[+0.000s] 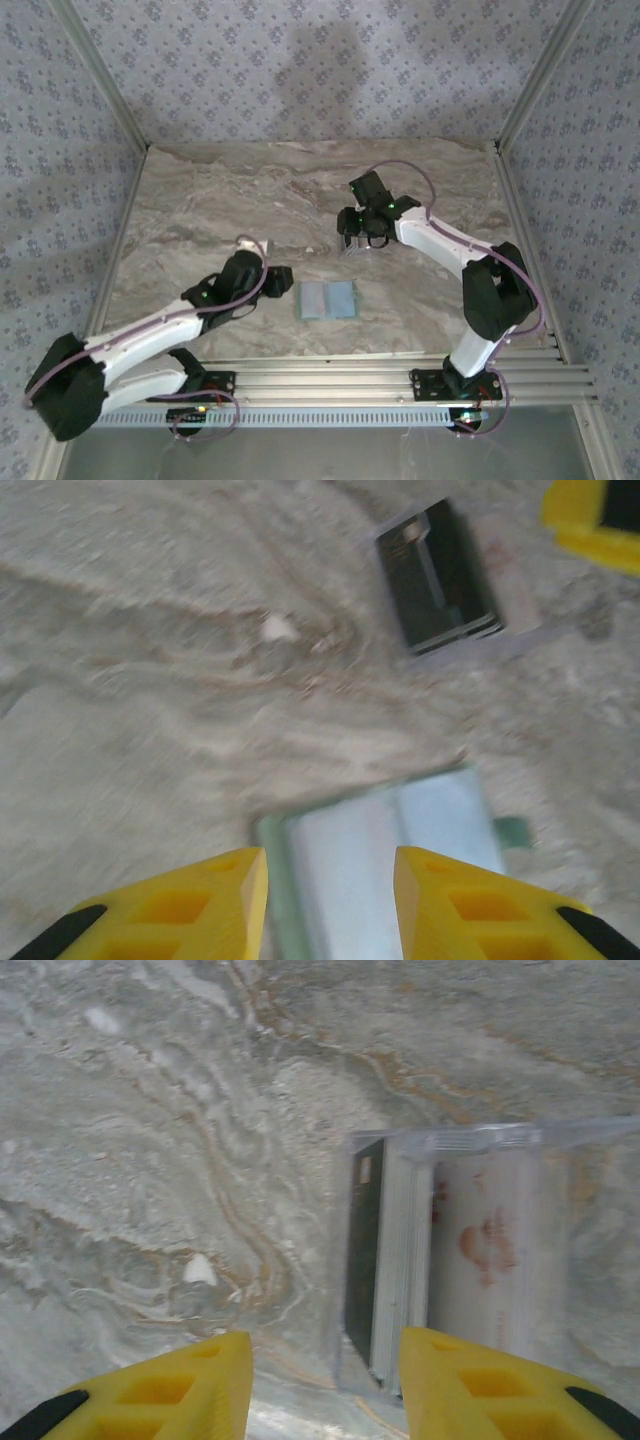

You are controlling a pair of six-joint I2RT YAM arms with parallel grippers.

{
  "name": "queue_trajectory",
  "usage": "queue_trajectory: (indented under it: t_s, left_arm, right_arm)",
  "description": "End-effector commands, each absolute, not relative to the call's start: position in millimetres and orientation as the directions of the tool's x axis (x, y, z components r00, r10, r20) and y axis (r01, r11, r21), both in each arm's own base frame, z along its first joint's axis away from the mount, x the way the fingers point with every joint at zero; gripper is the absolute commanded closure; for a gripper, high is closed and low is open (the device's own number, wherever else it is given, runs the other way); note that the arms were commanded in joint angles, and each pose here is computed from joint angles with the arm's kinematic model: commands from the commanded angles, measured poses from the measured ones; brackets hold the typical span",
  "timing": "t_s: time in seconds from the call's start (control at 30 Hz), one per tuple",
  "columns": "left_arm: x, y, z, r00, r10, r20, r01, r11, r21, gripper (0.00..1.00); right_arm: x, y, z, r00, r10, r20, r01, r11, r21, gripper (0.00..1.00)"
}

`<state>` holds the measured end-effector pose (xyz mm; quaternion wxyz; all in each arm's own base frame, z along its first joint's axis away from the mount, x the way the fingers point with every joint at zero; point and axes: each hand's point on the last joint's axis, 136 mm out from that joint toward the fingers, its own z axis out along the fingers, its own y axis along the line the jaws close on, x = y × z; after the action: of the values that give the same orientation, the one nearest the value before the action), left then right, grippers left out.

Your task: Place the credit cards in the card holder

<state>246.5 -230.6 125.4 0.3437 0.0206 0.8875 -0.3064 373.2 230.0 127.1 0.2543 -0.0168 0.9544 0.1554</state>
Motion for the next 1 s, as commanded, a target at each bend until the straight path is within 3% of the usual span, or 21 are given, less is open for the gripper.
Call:
queue_trajectory:
  t_s: [0.0,0.43,0.97]
  left_arm:
    - [265.9,-269.0,153.9,-0.774,-0.141,-0.617,0.354,0.711,-0.607,0.62]
    - [356.1,-330.5,121.9,-0.857,-0.16,-0.49,0.285,0.645,-0.709,0.67]
    - [369.3,-359.6,65.5,-0.897,-0.106,-0.43,0.281,0.613,-0.738,0.68]
  right_arm:
    - [379.4,206.8,120.0,-0.882,0.03,-0.471,-0.074,0.977,0.201,0.56]
    - [392.7,197.4,88.0,-0.911,0.052,-0.41,-0.043,0.975,0.219,0.57]
    - [390.2,218.4,91.9,-0.91,0.041,-0.413,-0.106,0.939,0.326,0.65]
